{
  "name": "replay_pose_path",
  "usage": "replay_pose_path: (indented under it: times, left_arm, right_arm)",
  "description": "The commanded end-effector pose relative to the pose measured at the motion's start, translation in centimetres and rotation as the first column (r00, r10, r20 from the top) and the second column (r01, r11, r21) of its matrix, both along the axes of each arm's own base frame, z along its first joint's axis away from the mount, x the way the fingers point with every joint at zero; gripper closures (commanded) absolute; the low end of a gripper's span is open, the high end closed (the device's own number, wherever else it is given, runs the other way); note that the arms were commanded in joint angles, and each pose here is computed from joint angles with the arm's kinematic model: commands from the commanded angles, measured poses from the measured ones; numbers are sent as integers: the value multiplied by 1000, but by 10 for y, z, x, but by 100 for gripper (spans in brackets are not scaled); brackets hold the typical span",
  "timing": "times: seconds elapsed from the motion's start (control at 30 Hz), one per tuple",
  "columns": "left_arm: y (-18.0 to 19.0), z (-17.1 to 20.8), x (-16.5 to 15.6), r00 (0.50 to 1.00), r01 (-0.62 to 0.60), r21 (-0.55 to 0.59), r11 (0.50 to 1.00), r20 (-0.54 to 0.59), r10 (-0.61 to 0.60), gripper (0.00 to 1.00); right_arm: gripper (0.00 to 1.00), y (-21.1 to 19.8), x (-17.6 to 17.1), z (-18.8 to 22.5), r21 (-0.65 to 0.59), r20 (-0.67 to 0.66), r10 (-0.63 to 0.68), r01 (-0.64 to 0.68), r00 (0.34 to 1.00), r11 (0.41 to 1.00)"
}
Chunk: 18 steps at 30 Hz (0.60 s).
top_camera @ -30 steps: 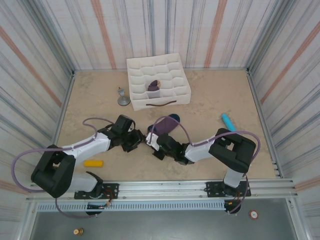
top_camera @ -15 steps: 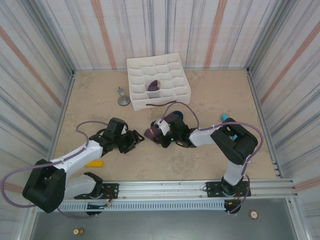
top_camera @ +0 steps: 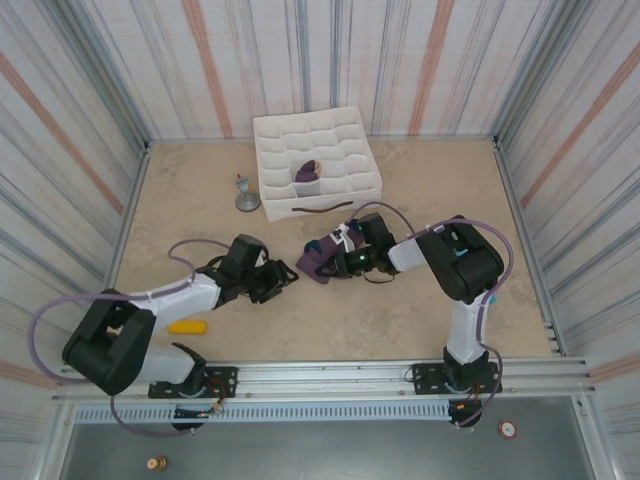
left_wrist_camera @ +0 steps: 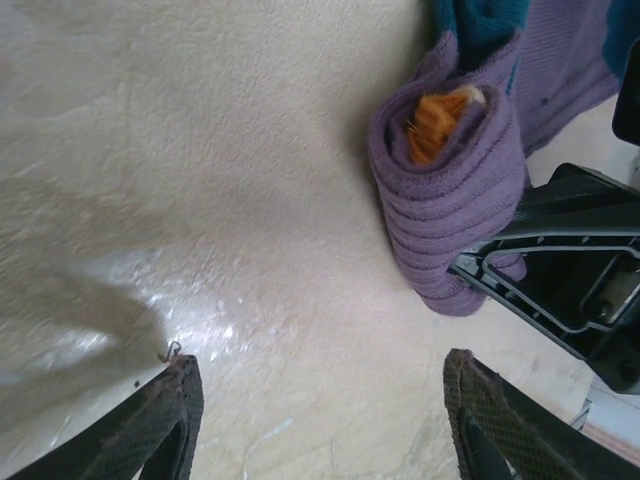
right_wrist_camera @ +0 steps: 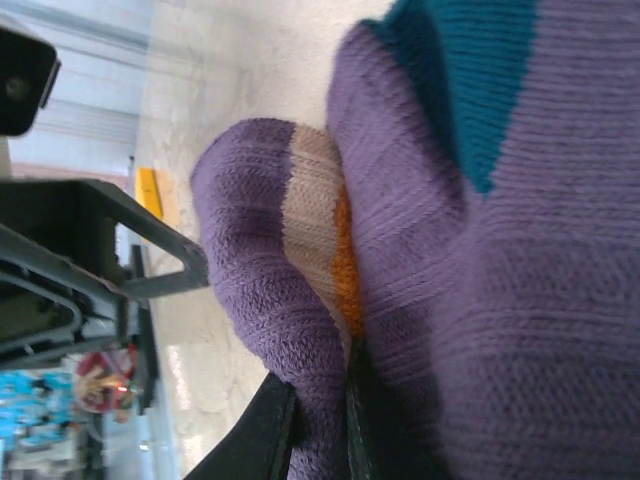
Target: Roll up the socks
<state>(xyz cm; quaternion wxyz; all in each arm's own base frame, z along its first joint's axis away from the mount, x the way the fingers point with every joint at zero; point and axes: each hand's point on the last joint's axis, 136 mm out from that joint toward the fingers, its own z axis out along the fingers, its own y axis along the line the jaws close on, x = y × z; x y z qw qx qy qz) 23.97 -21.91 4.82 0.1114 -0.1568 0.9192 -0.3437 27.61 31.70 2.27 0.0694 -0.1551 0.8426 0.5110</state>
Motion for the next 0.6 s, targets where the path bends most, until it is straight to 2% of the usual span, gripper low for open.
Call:
replay_pose_path:
  times: [0.0,0.2,0.57]
  left_arm:
    - [-16,11,21,998,3,-16,1000,55,-2,36]
    - [-31,6,40,998,1,2,1000,69,-1,42]
    - [-37,-7,61,995,-56,-1,998,88,55,55]
  right_arm:
    - [100,-28,-24,-58,-211,-310,-135,70,941,975]
    - [100,-38,-23,-68,-280,-352,-196,97,915,955]
    - [100,-42,-22,-72,-283,-378,-220,115,899,952]
